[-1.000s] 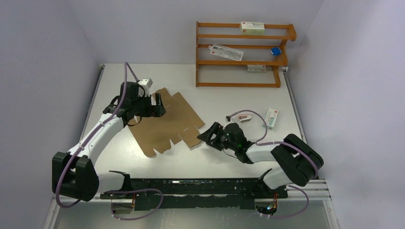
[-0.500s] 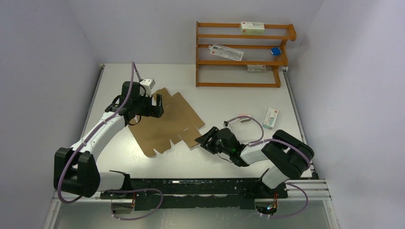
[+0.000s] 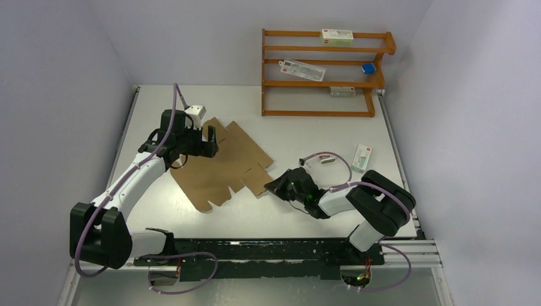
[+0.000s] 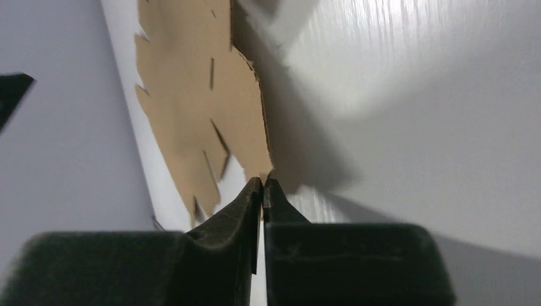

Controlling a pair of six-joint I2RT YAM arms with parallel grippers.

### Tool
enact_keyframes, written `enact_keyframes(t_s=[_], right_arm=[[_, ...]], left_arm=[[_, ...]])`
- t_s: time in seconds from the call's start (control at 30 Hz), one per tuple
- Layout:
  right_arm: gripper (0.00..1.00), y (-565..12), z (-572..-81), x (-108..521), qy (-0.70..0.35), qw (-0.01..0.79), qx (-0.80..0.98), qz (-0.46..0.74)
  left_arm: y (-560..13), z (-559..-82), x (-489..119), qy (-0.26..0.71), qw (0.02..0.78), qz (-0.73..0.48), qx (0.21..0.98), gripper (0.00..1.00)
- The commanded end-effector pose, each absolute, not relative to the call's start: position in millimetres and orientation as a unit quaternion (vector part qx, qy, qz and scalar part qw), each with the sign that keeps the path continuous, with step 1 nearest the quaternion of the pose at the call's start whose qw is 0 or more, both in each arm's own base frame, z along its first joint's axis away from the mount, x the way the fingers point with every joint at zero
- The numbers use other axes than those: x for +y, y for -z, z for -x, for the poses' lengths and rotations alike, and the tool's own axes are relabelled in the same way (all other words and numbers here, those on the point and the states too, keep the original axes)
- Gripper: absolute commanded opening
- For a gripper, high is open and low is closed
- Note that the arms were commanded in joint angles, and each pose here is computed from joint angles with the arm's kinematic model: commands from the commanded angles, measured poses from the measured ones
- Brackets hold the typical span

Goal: Fold the paper box

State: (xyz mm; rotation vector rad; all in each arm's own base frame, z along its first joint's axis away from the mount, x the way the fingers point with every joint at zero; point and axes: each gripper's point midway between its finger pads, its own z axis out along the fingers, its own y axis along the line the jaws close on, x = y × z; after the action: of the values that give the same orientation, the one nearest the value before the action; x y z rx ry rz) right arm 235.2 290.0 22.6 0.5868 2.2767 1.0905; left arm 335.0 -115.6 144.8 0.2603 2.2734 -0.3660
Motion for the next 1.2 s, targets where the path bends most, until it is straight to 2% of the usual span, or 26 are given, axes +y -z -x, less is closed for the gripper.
enact_keyframes(t_s=[0.0, 0.2, 0.47, 0.7, 0.93, 1.17], right_arm=[[0.00, -32, -249, 275, -0.397, 0.299, 0.843, -0.207], [0.00, -43, -262, 259, -0.391, 0.304, 0.854, -0.159], [0.00, -45, -287, 224, -0.402, 0.256, 0.877, -0.062], [0.00, -47, -305, 207, -0.435, 0.191, 0.880, 0.021], [0.00, -41, -319, 198, -0.424, 0.171, 0.887, 0.057], [0.00, -39, -330, 196, -0.413, 0.173, 0.891, 0.069]], left_arm=[[-153, -337, -120, 0.153, 0.419, -0.116, 0.887, 1.00], [-149, -335, -119, 0.150, 0.412, -0.114, 0.892, 1.00], [-150, -350, -105, 0.143, 0.417, -0.085, 0.893, 1.00], [-131, -380, -97, 0.181, 0.360, -0.063, 0.913, 1.00], [-106, -407, -81, 0.219, 0.321, -0.042, 0.921, 1.00], [-73, -409, -77, 0.253, 0.270, -0.039, 0.928, 1.00]])
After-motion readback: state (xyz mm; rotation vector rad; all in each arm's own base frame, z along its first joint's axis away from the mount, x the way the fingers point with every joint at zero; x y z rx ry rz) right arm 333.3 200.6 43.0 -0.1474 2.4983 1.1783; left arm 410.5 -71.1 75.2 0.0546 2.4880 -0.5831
